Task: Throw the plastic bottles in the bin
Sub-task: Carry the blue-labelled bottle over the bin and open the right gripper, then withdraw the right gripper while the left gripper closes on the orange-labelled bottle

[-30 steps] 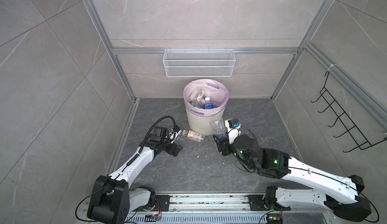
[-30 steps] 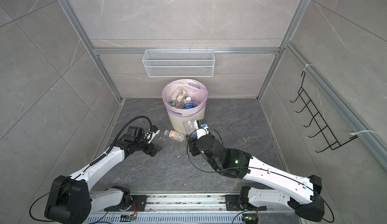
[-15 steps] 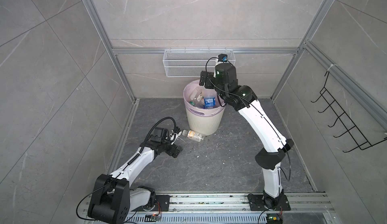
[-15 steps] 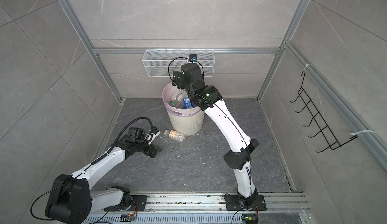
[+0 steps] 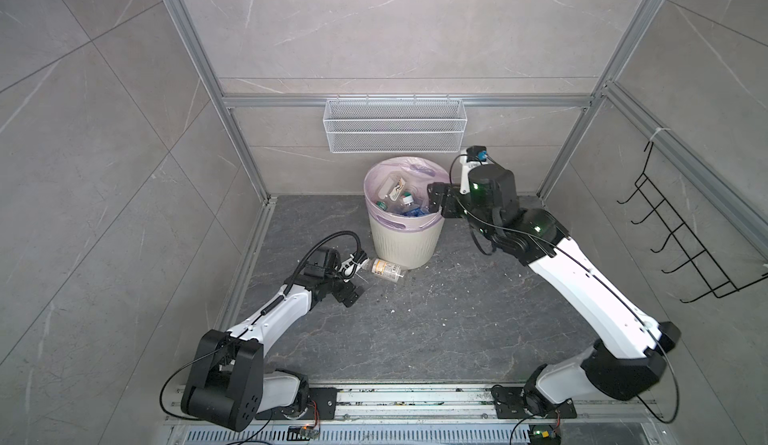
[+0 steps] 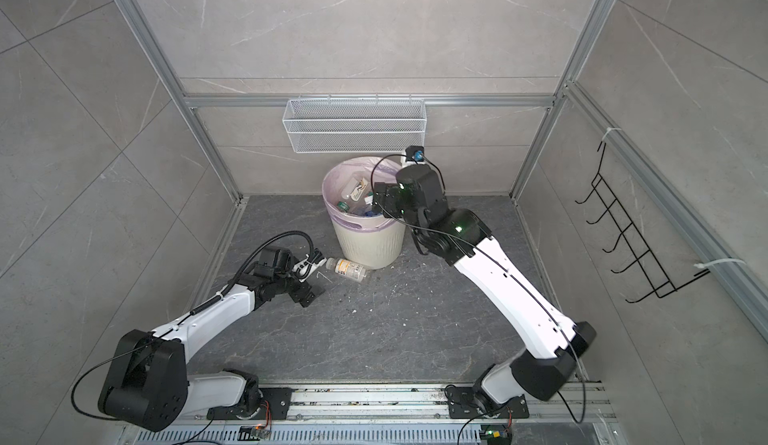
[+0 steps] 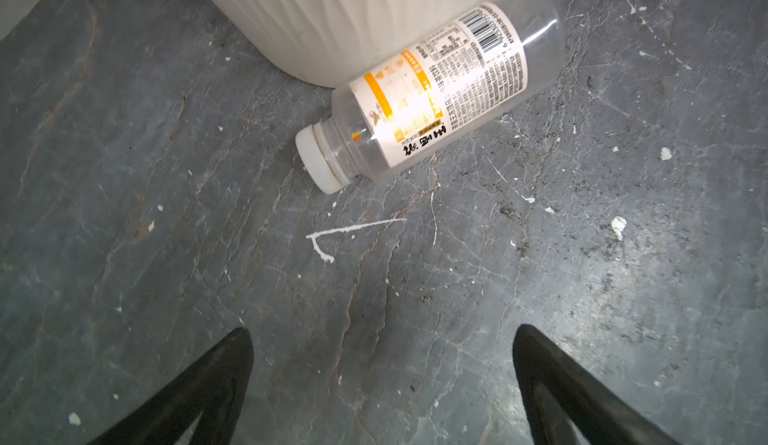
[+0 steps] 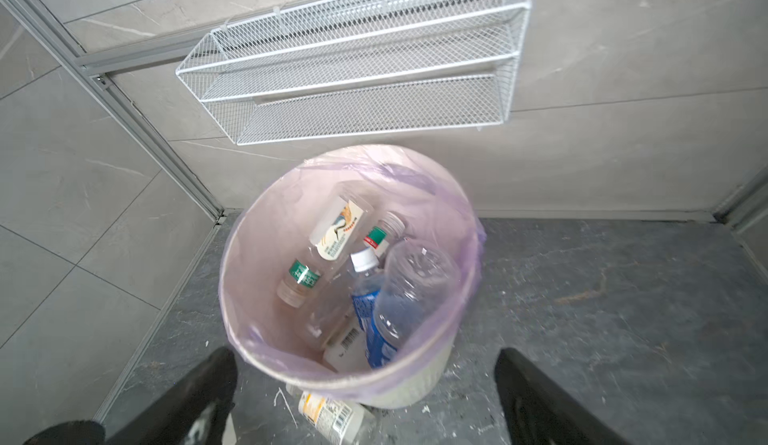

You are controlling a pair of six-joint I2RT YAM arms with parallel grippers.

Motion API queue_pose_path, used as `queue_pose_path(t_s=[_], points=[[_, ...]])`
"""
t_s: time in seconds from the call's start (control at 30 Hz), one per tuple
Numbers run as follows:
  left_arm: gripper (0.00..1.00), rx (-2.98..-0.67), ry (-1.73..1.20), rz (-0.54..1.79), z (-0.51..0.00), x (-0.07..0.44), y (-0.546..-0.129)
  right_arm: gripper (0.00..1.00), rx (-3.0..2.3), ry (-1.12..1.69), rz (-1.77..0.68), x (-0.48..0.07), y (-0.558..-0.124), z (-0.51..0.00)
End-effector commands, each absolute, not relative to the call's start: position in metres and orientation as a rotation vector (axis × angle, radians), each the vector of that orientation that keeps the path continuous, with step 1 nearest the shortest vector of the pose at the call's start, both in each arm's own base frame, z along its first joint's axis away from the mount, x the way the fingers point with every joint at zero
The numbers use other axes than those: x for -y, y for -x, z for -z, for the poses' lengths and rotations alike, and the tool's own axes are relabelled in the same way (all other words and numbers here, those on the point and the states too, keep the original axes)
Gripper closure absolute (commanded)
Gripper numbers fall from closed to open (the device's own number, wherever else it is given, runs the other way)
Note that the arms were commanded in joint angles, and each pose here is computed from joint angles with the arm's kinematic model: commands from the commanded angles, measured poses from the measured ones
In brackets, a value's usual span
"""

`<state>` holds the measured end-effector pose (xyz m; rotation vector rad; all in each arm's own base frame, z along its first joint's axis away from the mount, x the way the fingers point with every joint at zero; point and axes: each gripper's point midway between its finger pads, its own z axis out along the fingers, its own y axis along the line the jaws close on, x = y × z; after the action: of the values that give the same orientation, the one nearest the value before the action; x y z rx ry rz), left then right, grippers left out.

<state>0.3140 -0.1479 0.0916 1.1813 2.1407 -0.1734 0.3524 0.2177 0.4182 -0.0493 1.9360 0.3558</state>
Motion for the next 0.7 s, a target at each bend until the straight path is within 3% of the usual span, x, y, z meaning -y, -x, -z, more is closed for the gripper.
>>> queue_pose_path(t_s=[0.0, 0.3, 0.67], points=[[0.00, -1.954, -1.314, 0.086, -0.107, 0.162, -0.339, 0.01, -1.963, 0.000, -0.360, -0.202, -0.337, -0.394], [0.04, -1.746, -1.441, 0.047, -0.096, 0.194, -0.360, 0.01, -2.056, -0.077, -0.261, -0.139, -0.280, -0.335], [0.06, -1.671, -1.584, 0.035, -0.071, 0.230, -0.361, 0.01, -2.106, -0.142, -0.169, -0.096, -0.245, -0.297]])
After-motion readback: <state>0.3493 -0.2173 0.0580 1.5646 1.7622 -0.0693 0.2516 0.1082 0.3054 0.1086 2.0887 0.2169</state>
